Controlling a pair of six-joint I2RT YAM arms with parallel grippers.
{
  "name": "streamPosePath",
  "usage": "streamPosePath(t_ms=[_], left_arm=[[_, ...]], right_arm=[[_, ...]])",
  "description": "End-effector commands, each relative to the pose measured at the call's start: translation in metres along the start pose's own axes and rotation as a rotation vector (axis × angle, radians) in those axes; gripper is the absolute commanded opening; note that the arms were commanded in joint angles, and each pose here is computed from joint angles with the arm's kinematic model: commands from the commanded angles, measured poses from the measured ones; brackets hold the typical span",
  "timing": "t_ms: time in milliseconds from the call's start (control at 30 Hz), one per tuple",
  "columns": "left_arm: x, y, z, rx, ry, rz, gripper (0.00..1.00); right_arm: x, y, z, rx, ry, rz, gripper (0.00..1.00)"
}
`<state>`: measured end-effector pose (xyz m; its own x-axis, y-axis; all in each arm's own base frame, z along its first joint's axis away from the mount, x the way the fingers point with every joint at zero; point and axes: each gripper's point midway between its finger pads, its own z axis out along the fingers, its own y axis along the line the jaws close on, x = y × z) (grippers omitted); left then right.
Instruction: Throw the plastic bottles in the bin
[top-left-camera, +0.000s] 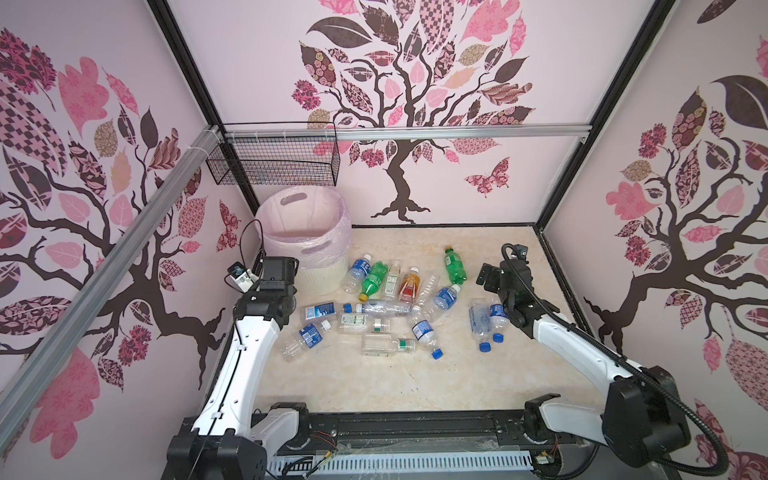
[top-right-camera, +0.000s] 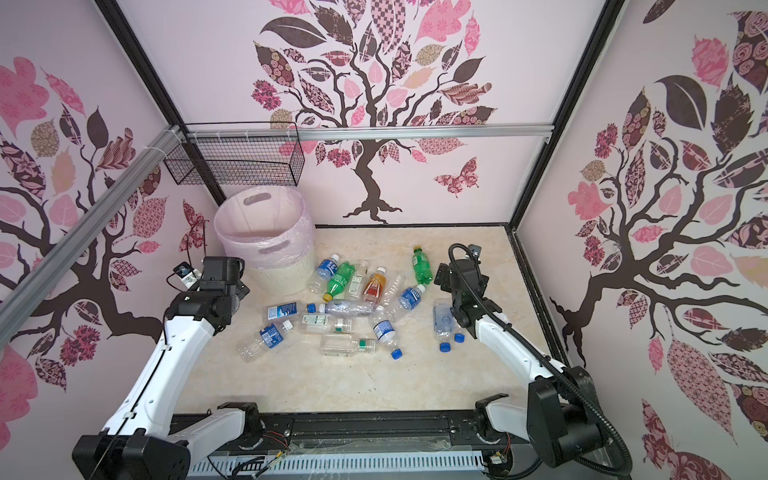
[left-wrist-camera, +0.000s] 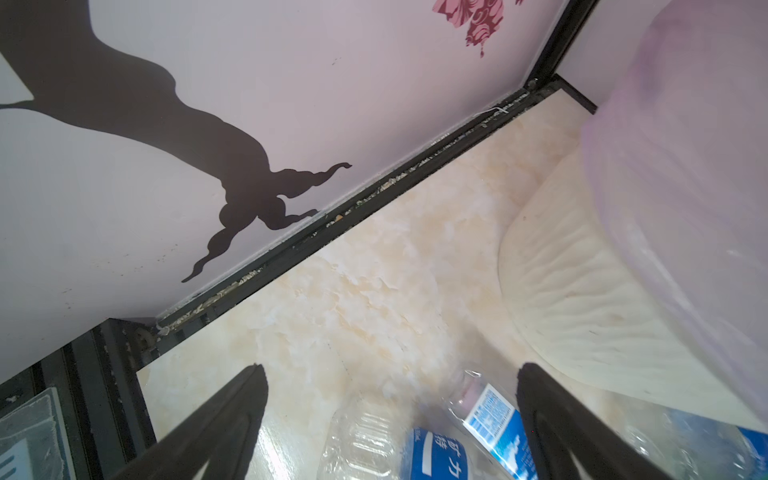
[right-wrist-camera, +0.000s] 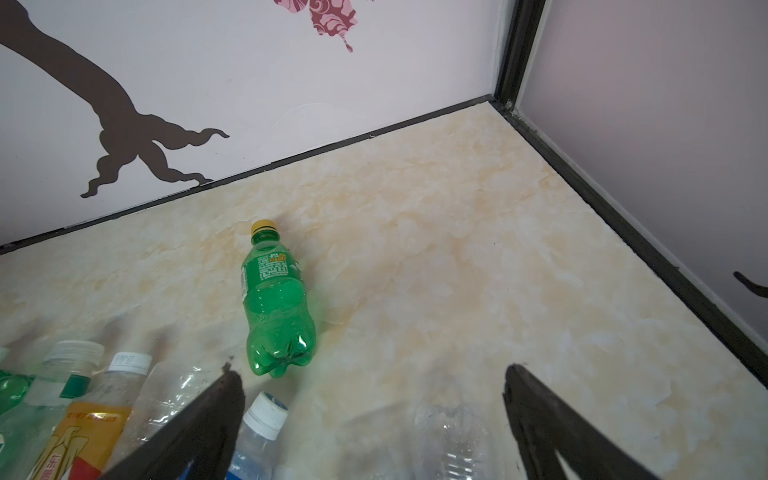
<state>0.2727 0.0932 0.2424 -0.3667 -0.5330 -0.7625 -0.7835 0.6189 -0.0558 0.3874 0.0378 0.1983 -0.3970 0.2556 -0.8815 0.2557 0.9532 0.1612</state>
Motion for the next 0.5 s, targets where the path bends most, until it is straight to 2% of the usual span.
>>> streamPosePath(t_ms=[0, 133, 200, 300, 467], left_arm=[[0.000, -0.003, -0.028, 0.129, 0.047, 0.034, 0.97], [-0.006, -0.016, -0.063, 0.339, 0.042, -0.005, 0.97], [-0.007, -0.028, -0.078, 0.442, 0.054, 0.009, 0.97], [-0.008, -0.046, -0.090, 0.528, 0.080, 0.052, 0.97], [-0.002, -0.087, -0.110, 0.721, 0.153, 0.099, 0.97]], right_arm=[[-0.012, 0.009, -0.012, -0.029, 0.058, -0.011, 1.00], [-0.032, 0.023, -0.027, -0.085, 0.069, -0.012, 1.00], [-0.039, 0.031, -0.035, -0.100, 0.064, -0.013, 1.00], [-0.049, 0.043, -0.044, -0.136, 0.054, -0.008, 0.99], [-0.058, 0.071, -0.042, -0.231, 0.055, -0.012, 1.00]])
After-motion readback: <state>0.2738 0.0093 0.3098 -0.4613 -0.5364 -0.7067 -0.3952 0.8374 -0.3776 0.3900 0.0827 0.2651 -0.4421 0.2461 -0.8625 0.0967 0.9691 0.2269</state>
